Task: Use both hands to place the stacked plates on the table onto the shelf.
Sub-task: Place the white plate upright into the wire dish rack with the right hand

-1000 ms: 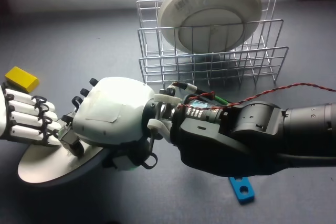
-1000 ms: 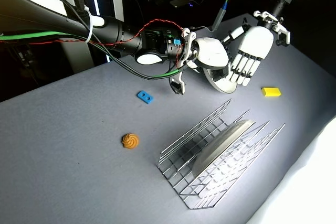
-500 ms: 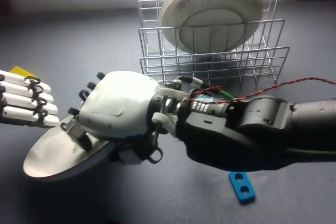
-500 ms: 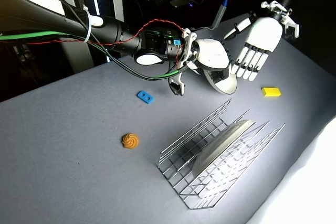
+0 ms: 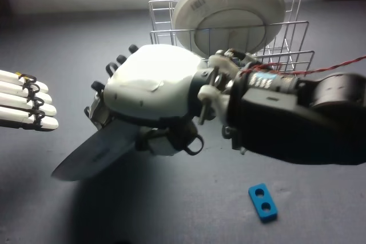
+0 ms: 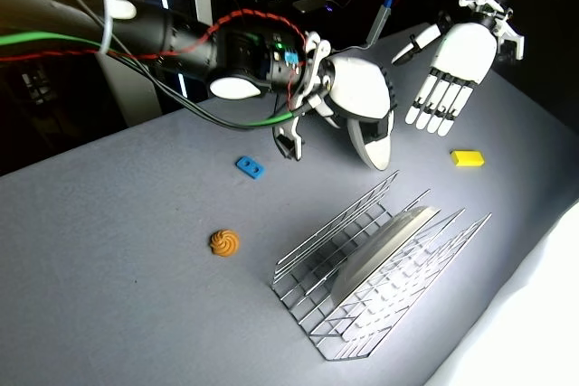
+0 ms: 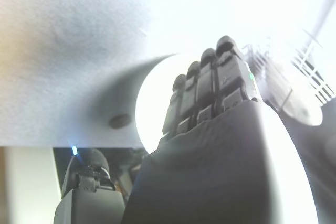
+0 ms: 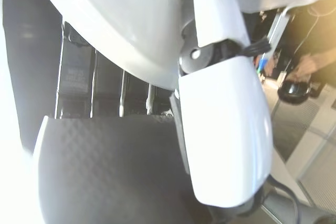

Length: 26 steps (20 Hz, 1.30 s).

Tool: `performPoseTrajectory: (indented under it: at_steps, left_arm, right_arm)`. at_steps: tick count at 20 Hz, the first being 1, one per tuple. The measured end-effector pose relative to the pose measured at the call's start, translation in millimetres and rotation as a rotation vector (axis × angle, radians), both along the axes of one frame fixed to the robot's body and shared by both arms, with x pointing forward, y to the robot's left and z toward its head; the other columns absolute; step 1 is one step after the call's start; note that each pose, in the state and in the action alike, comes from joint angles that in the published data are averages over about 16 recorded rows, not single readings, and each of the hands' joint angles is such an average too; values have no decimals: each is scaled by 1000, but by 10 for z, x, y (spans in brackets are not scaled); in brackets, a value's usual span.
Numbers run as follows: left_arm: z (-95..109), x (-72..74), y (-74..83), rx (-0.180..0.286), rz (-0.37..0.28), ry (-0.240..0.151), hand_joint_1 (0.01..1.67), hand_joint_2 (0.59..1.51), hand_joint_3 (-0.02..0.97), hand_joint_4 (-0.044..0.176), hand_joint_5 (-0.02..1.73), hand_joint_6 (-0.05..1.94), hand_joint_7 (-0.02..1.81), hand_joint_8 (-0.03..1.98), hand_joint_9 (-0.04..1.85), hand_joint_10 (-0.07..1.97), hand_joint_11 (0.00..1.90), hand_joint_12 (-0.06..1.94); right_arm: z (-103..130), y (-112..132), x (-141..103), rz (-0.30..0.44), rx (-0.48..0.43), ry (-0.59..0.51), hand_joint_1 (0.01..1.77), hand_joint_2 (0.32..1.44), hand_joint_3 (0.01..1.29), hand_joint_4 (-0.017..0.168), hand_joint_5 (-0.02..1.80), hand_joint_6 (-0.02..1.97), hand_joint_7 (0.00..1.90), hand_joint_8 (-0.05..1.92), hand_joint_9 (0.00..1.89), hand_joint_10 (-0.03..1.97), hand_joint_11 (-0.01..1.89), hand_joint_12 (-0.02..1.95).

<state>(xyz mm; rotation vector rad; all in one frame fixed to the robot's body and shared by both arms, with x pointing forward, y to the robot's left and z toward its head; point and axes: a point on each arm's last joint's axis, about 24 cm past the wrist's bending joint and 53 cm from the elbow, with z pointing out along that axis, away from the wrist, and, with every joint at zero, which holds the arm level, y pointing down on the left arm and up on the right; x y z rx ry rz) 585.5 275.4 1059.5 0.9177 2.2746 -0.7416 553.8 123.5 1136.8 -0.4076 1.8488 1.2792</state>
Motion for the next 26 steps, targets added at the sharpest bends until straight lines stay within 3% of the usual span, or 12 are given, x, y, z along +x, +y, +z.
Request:
performPoseTrajectory:
  at_steps: [15,26]
  left_arm:
    - [-20,-1,46,12,0,4,15,1043,0,-2,14,14,16,13,14,13,20,1]
    - [-62,-11,77,26,6,15,15,1043,0,-2,17,15,15,13,15,13,25,1]
  right_arm:
    - [971,-379,-221,-19,136,42,1362,1019,12,-8,831,1009,950,964,1011,1139,877,1271]
    - [1227,-869,30,-99,269,251,1365,1021,12,-8,828,1009,961,946,1020,1140,889,1258]
